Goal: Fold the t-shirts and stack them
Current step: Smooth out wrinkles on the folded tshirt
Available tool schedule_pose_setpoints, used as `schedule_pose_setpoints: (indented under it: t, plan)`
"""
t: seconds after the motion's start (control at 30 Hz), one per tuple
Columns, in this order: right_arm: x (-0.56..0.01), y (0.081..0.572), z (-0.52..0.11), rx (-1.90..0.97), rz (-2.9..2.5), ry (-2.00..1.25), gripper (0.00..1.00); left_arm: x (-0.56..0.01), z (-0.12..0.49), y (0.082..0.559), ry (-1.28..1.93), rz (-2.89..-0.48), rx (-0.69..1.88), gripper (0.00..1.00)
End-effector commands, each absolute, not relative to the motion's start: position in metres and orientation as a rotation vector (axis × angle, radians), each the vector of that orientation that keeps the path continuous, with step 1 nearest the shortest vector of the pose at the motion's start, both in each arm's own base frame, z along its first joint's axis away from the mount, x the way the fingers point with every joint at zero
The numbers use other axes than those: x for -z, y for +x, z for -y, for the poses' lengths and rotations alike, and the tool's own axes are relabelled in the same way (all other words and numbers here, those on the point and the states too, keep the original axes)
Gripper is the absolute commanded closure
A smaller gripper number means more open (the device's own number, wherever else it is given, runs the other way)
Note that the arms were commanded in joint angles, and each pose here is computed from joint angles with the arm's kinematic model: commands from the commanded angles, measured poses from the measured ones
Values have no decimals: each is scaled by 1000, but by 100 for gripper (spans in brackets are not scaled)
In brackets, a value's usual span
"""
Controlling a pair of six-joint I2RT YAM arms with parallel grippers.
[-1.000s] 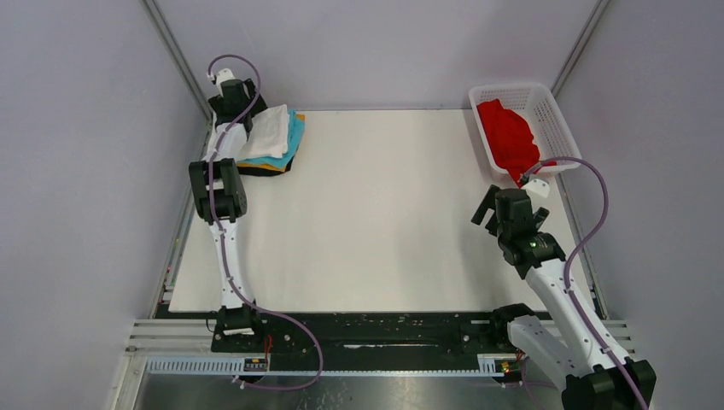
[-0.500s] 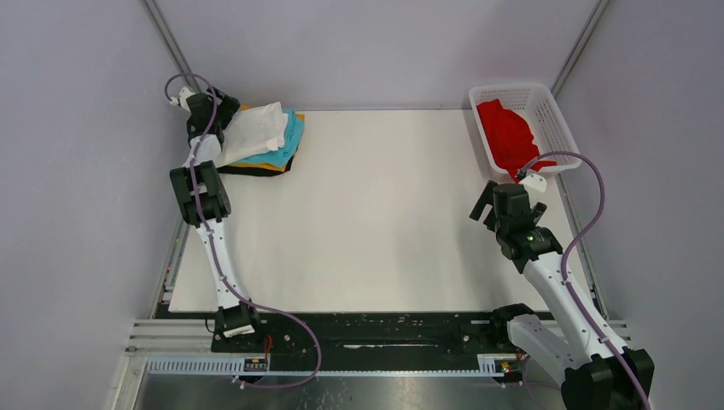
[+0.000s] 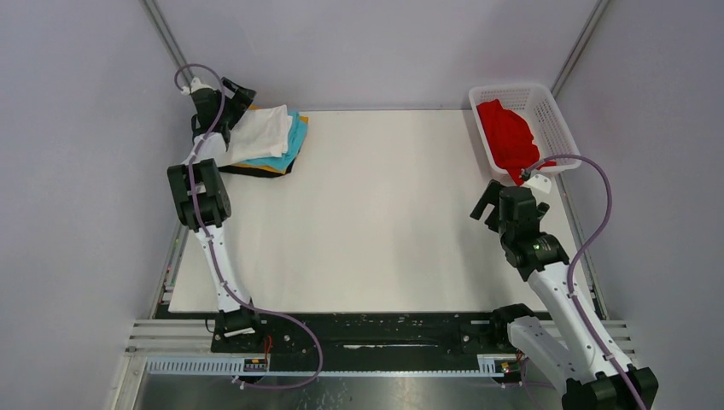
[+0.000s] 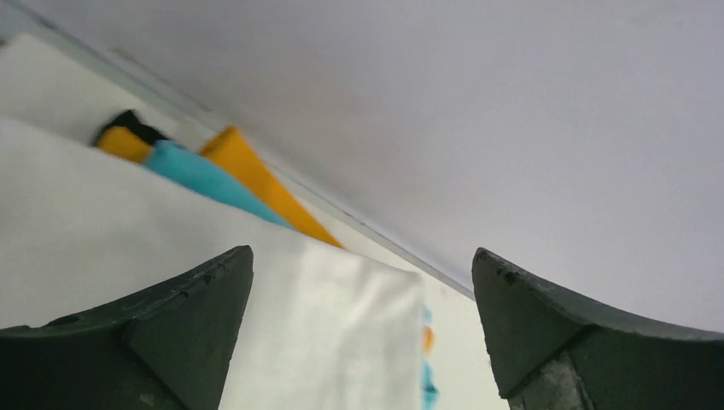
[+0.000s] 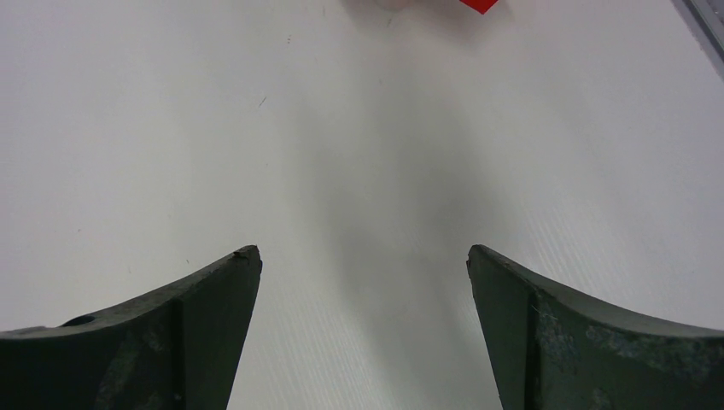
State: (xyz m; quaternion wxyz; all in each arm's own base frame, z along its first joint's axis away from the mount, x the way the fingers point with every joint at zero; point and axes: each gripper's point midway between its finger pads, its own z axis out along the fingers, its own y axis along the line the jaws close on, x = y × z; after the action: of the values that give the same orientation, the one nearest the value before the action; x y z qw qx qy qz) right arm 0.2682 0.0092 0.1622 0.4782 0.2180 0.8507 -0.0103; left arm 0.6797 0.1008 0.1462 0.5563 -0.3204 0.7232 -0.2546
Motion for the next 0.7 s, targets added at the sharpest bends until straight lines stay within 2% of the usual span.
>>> schedule_pose_setpoints:
  t: [0.0, 0.17, 0.43, 0.67]
  plan:
    - [-176, 273, -13, -19, -2031, 512, 1, -243, -64, 668, -548, -1590, 685, 1]
    - [-176, 272, -17, -44, -2030, 504, 1, -235, -47, 655, -537, -1628, 763, 1]
    - [-175, 274, -23, -85, -2039, 489, 1, -194, -4, 614, -594, -1735, 1006, 1]
    - [-177, 269, -23, -105, -2005, 498, 1, -131, 26, 576, -640, -1975, 969, 1]
